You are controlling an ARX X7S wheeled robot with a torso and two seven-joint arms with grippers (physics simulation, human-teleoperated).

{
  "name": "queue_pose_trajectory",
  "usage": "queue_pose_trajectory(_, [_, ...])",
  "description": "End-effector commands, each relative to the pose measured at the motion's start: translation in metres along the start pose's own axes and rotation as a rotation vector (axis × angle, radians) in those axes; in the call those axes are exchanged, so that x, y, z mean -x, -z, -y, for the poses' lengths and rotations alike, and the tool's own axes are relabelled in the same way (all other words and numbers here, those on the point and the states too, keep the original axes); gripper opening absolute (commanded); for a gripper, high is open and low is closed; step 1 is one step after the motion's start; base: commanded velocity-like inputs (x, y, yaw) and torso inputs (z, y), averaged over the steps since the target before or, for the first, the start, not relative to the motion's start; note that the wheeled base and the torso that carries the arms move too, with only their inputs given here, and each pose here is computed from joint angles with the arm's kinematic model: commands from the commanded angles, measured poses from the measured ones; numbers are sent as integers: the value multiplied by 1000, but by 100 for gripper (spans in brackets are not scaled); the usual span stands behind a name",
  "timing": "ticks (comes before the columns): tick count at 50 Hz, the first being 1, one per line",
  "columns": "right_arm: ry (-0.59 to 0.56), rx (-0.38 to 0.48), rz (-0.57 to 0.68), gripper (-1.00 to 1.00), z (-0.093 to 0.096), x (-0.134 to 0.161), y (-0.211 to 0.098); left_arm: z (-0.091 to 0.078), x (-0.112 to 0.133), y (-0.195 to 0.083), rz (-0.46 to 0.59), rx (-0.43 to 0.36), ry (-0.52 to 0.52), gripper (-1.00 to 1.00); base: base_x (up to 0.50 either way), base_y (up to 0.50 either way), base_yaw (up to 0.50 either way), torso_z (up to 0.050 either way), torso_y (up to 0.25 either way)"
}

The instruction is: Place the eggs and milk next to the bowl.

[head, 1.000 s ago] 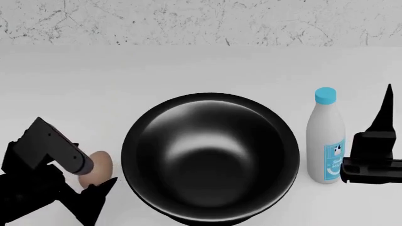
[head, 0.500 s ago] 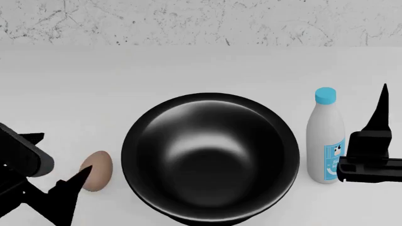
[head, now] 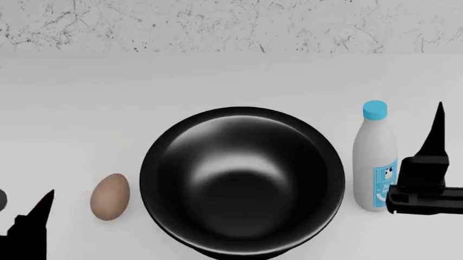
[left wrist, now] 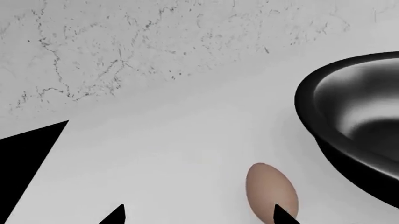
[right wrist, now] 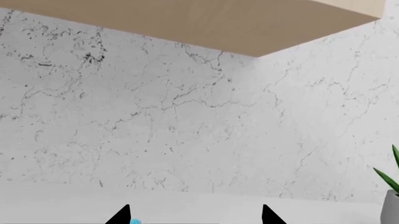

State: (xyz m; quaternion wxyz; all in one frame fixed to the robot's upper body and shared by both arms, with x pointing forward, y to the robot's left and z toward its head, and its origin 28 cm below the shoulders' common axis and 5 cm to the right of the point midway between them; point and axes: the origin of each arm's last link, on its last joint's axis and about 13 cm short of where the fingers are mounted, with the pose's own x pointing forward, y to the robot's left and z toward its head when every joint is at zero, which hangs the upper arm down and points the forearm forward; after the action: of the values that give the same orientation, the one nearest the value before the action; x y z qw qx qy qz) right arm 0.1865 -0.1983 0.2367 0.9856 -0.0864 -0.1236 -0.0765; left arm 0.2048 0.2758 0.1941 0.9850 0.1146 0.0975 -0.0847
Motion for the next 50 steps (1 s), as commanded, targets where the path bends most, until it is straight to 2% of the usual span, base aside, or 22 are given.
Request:
queue_pose_trajectory(1, [2, -24, 15, 100, 2, 0, 2, -4, 11, 5, 15, 56, -103, 100, 0, 0, 0, 0, 0])
queue_pose_trajectory(15, [-7, -25, 14, 100, 0, -4, 2, -9, 23, 11, -49, 100, -225, 100, 0, 0, 0, 0, 0])
queue_pose_trajectory(25, [-12, -27, 10, 100, -1, -5, 4, -11, 30, 18, -62, 145, -267, 100, 0, 0, 0, 0, 0])
queue_pose_trajectory(37, [-17, -28, 5, 100, -3, -4, 6, -31, 24, 35, -104, 160, -356, 100, 0, 0, 0, 0, 0])
queue_pose_trajectory(50, [-20, -25, 5, 100, -4, -4, 5, -41, 18, 48, -140, 179, -395, 100, 0, 0, 0, 0, 0])
